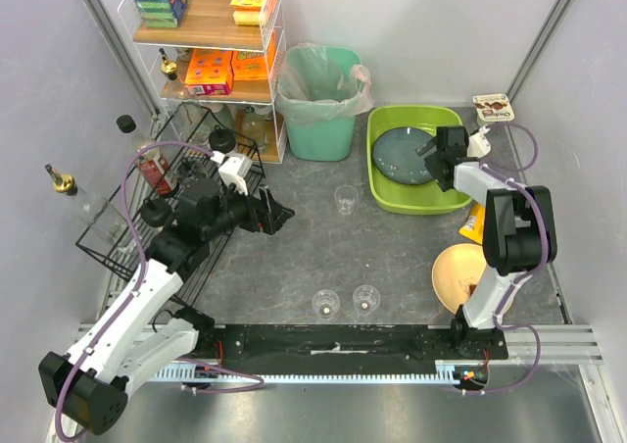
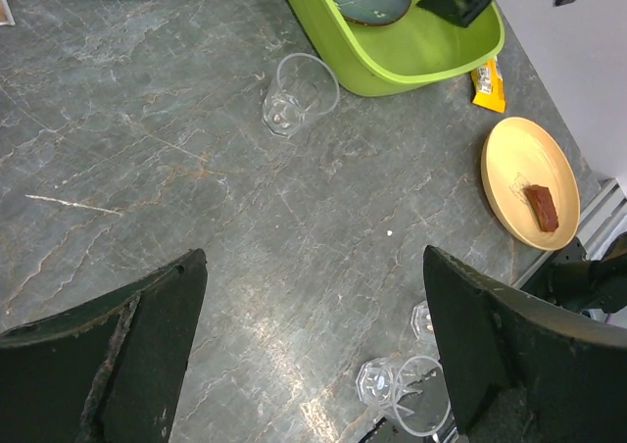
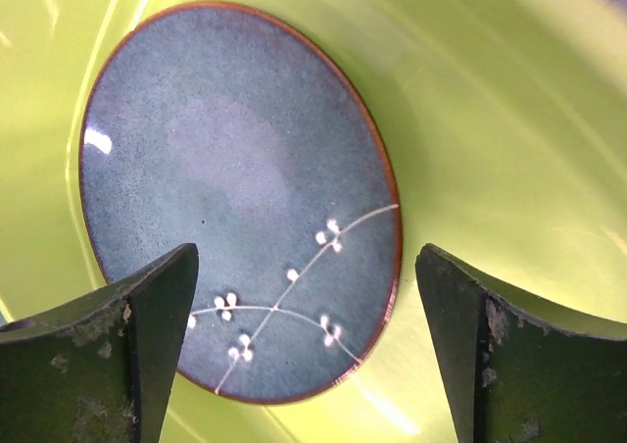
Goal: Clear the kitchen counter
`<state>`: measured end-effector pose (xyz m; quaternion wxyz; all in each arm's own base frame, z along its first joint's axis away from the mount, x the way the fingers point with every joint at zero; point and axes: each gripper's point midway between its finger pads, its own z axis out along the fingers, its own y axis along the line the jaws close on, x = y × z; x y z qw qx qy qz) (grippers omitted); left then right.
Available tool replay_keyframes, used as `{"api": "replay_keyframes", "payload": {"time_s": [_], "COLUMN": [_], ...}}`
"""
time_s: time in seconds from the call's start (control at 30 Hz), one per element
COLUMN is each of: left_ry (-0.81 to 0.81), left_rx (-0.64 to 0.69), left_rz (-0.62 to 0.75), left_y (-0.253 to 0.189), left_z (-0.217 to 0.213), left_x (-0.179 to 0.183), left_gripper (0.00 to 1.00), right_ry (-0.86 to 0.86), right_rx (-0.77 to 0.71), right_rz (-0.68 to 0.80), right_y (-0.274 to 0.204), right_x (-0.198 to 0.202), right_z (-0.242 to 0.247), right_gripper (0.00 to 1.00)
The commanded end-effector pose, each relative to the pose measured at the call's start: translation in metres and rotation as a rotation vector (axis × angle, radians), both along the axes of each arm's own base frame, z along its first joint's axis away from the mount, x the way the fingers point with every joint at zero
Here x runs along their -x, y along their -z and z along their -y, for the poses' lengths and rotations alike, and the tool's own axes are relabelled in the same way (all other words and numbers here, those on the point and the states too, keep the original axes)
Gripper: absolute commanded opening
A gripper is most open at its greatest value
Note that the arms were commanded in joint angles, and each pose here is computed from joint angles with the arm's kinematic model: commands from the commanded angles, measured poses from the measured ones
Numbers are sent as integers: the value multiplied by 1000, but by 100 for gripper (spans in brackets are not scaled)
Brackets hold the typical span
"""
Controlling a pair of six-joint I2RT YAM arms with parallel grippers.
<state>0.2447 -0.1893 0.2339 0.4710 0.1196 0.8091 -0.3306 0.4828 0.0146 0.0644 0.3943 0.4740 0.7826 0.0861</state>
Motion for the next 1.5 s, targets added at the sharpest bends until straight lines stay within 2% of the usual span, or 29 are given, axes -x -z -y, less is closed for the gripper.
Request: {"api": "replay_keyframes", "payload": {"time_s": [0.0,0.1,0.2,0.3,0.43,0.63,0.67,0.73,0.83,0.87,0.9,1.03,1.3,1.47], "left_ry": [26,50,116,175,209,246,249,237,250,236,240,231,71,129], "left_rx": [-2,17,75,86,64,127,137,155,160,133,141,135,126,123], "left_rz": [-12,-47,-127,-192,-213,-283,-301,-333,-368,-395,-397,-460,-493,-491], "left_y": [1,2,1,2,6,15,20,27,43,62,60,101,157,173], "left_z": [4,11,29,53,94,171,185,212,256,271,283,333,369,390], "left_x": [-1,-1,2,7,13,22,23,27,35,37,41,56,61,75], "left_gripper": [96,96,87,83,84,88,92,92,91,91,90,86,80,72], "right_ry": [20,-25,-123,-213,-377,-476,-485,-491,-467,-458,-441,-419,-435,-444], "right_rx": [197,293,378,413,384,311,299,268,222,218,209,200,197,193], "right_rz": [60,59,85,108,167,216,235,251,294,320,321,338,361,346], "right_y": [-76,-103,-136,-156,-179,-201,-206,-210,-214,-217,-215,-221,-237,-233], "right_x": [11,26,47,75,116,168,176,194,223,235,243,276,319,334], "right_z": [31,39,40,35,11,-9,-11,-15,-18,-17,-16,-13,-13,-14], "right_gripper": [98,98,98,98,98,98,98,97,95,94,94,94,93,94]}}
